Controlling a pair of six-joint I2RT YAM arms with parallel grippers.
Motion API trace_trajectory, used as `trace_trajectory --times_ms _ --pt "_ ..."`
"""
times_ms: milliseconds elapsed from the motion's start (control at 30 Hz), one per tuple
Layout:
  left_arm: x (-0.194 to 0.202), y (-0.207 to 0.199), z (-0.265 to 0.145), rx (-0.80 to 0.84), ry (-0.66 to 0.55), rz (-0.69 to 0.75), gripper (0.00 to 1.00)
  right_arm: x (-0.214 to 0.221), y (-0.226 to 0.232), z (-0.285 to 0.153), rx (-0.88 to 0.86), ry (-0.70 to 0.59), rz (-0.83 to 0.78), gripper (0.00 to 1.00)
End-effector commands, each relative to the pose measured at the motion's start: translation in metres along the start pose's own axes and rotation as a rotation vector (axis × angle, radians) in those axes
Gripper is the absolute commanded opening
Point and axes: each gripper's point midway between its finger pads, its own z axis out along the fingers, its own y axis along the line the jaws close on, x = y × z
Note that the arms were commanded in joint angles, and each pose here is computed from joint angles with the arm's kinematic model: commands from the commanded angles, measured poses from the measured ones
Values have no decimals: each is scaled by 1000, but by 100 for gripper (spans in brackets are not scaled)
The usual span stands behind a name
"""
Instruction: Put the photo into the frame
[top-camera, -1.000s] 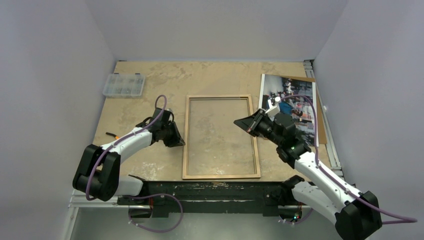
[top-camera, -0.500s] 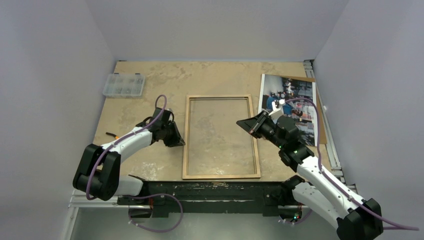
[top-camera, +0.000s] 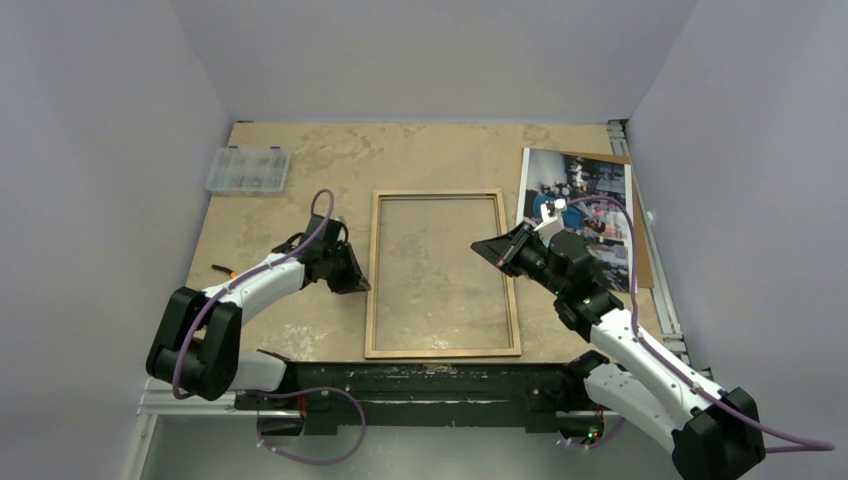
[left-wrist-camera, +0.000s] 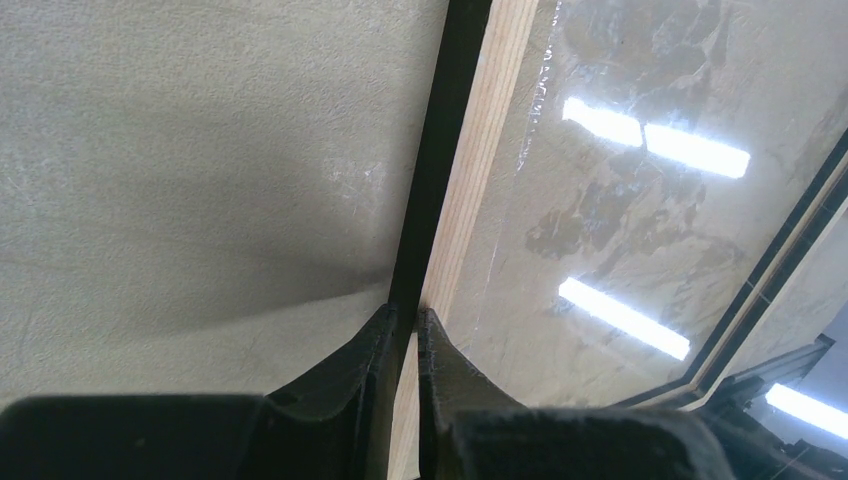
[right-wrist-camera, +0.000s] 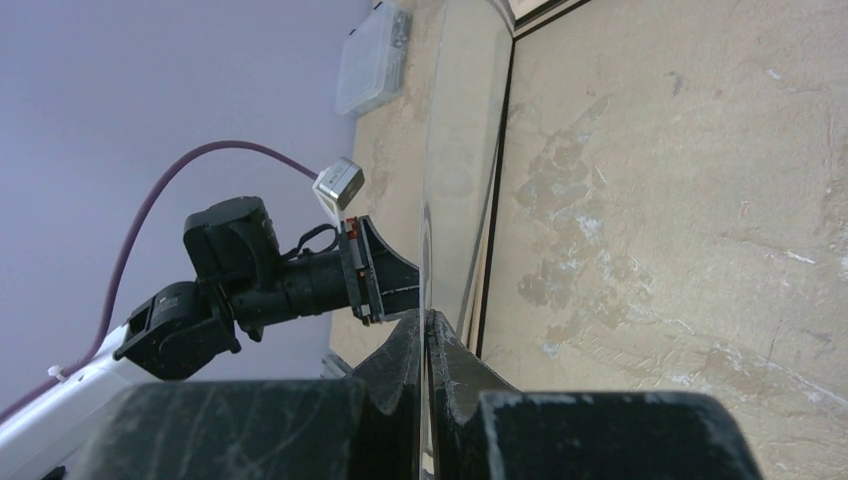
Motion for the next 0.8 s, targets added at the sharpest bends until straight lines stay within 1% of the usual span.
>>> trace_trajectory --times_ms 0,267,767 --pt "6 28 10 -118 13 19 10 -9 18 2 -71 -39 -8 0" --pt "6 29 11 -122 19 18 10 -6 14 3 -65 -26 8 0" --pt "7 30 12 -125 25 19 8 6 5 7 -62 12 101 0"
